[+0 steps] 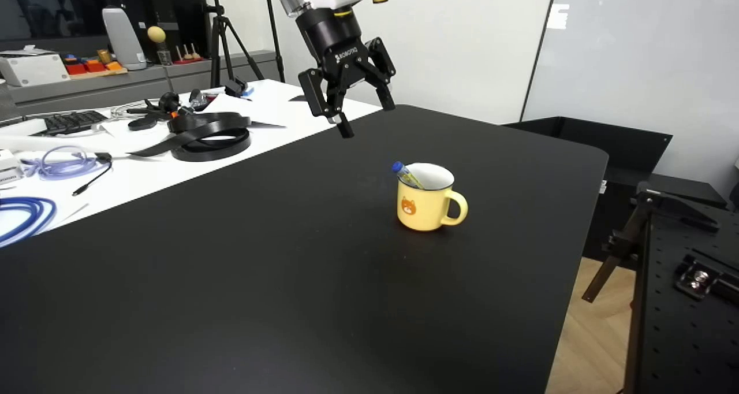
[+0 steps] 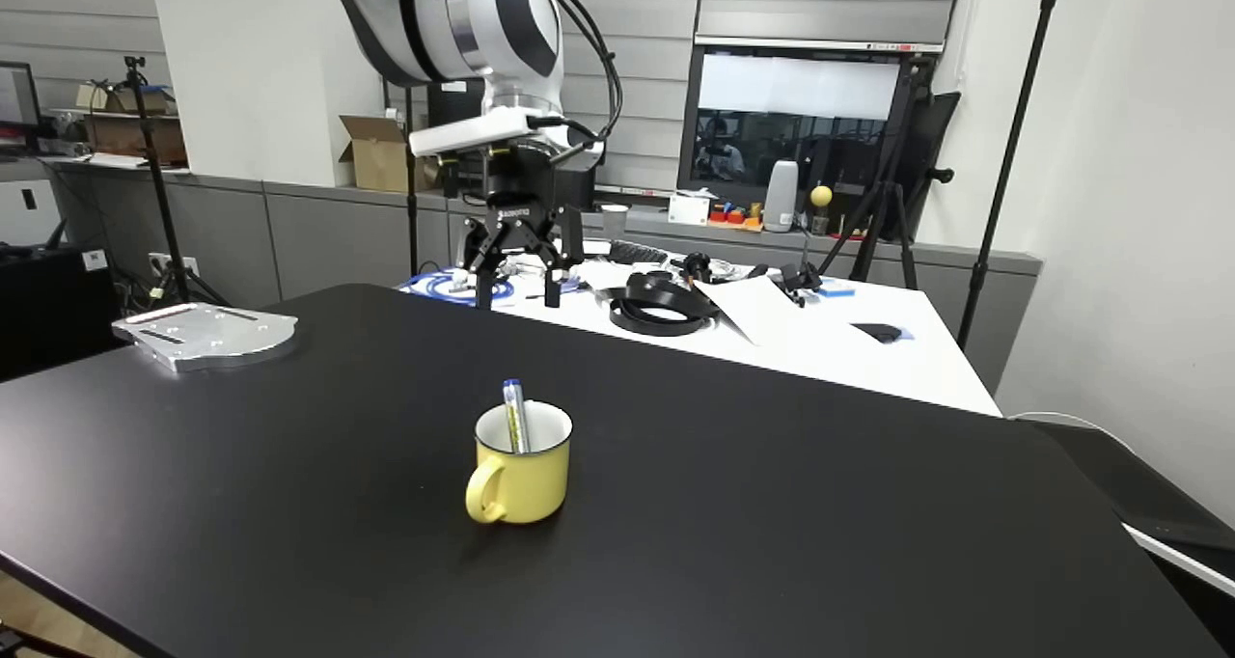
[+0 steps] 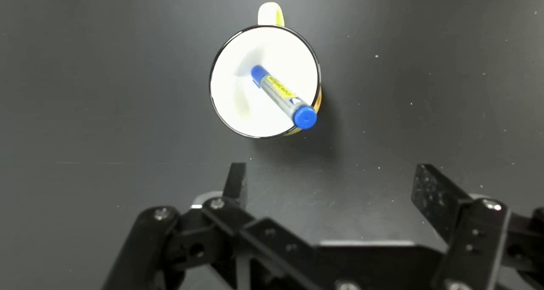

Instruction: Pick the marker from the cup and put it on the table

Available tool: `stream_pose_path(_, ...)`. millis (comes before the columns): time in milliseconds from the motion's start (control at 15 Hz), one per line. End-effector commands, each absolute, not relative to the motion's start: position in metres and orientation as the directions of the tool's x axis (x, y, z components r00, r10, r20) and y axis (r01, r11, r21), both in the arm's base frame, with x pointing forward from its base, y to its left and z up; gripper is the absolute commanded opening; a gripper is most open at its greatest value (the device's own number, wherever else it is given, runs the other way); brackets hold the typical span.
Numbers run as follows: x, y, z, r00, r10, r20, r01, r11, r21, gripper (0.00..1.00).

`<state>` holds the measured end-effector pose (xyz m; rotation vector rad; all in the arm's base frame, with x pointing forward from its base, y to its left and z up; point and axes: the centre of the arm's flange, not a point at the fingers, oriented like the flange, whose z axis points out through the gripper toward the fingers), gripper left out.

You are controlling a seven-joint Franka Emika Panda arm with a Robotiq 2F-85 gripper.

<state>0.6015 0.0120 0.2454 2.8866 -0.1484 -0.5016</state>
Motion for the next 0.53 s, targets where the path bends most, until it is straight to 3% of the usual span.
stream_pose_path(0, 0.602, 0.011, 0.244, 0.935, -0.141, -0.324, -0.072, -0.974, 0.216, 1.00)
stream_pose_path(467, 0.587, 0.025, 0.231, 0.953, -0.047, -0.299, 0.030, -0.968, 0.249, 1.00)
